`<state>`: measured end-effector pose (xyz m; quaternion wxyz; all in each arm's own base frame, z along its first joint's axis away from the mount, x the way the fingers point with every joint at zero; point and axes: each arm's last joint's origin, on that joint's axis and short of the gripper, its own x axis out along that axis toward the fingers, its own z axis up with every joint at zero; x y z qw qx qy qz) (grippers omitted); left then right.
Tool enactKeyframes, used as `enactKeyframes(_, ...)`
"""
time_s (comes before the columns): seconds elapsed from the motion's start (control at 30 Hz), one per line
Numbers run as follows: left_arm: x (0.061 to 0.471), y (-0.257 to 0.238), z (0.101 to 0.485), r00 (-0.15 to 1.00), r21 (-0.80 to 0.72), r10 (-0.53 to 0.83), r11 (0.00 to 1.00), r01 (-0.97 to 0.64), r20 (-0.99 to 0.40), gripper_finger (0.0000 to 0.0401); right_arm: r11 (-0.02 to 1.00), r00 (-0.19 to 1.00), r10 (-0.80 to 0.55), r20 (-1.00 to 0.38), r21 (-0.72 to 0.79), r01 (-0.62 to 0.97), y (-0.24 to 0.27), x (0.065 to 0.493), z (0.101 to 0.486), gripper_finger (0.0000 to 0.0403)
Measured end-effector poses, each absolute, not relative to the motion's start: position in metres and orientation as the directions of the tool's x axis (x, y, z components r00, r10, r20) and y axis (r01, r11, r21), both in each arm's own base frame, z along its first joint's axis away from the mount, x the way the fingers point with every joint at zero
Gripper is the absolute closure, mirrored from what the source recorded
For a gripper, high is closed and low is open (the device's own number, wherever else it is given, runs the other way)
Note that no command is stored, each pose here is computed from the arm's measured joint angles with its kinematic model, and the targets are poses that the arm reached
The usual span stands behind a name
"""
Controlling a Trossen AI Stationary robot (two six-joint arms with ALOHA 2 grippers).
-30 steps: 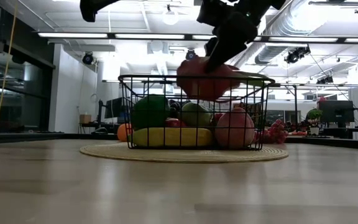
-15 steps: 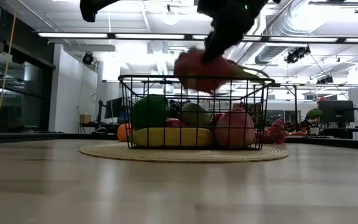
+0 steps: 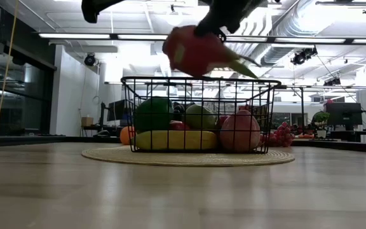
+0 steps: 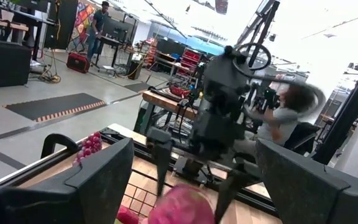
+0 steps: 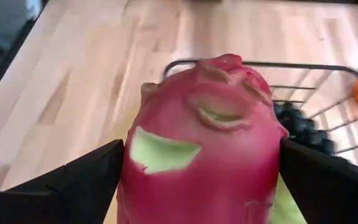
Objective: Build produce basket
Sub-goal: Put the dragon fruit into the wire basket, then put the orange into the black basket
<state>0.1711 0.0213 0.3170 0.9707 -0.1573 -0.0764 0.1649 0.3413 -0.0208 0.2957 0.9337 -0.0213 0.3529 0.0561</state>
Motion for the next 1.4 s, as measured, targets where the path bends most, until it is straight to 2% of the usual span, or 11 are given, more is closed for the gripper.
enactKeyframes(0.1, 0.171, 0.021, 0.316, 0.935, -0.328, 0.344, 0.896, -0.299, 0.086, 0.0075, 0.996, 0.713, 0.062, -0.698, -0.004, -0.091, -0.026, 0.34, 0.29, 0.0004)
enactKeyframes(0.2, 0.171, 0.021, 0.316, 0.935, -0.327, 0.344, 0.896, -0.301, 0.082, 0.0075, 0.993, 0.583, -0.054, -0.811, -0.102, -0.05, -0.028, 0.33, 0.277, 0.0004)
enactKeyframes(0.27, 0.171, 0.021, 0.316, 0.935, -0.327, 0.344, 0.896, -0.301, 0.081, 0.0075, 0.997, 0.614, -0.064, -0.787, -0.073, 0.011, -0.028, 0.333, 0.279, 0.0004)
enactKeyframes(0.33, 0.171, 0.021, 0.316, 0.935, -0.327, 0.345, 0.895, -0.302, 0.082, 0.0075, 0.997, 0.685, 0.065, -0.726, 0.022, -0.072, -0.026, 0.339, 0.285, 0.0004)
enactKeyframes(0.4, 0.171, 0.022, 0.316, 0.933, -0.326, 0.351, 0.894, -0.307, 0.082, 0.0075, 0.991, 0.726, 0.122, -0.677, 0.044, -0.125, -0.024, 0.343, 0.29, 0.0004)
enactKeyframes(0.5, 0.171, 0.022, 0.316, 0.933, -0.328, 0.351, 0.893, -0.307, 0.082, 0.0075, 1.0, 0.722, 0.03, -0.691, 0.017, -0.025, -0.026, 0.345, 0.287, 0.0004)
enactKeyframes(0.57, 0.171, 0.022, 0.316, 0.933, -0.328, 0.351, 0.893, -0.307, 0.083, 0.0075, 0.999, 0.702, 0.018, -0.712, -0.007, -0.033, -0.026, 0.344, 0.284, 0.0004)
enactKeyframes(0.73, 0.171, 0.022, 0.316, 0.933, -0.347, 0.351, 0.887, -0.303, 0.082, 0.0075, 0.999, 0.787, 0.031, -0.617, 0.047, -0.002, -0.03, 0.339, 0.305, 0.0004)
enactKeyframes(1.0, 0.171, 0.021, 0.316, 0.934, -0.352, 0.347, 0.887, -0.299, 0.083, 0.0075, 0.993, 0.832, -0.041, -0.553, 0.067, 0.093, -0.048, 0.28, 0.339, 0.0004)
enactKeyframes(1.17, 0.171, 0.021, 0.316, 0.934, -0.351, 0.347, 0.887, -0.299, 0.082, 0.0075, 0.965, 0.929, -0.108, -0.353, 0.186, 0.183, -0.051, 0.232, 0.327, 0.0004)
enactKeyframes(1.4, 0.171, 0.021, 0.316, 0.934, -0.303, 0.347, 0.902, -0.308, 0.083, 0.0075, 0.94, 0.994, -0.105, -0.017, 0.326, 0.105, -0.041, 0.192, 0.313, 0.0004)
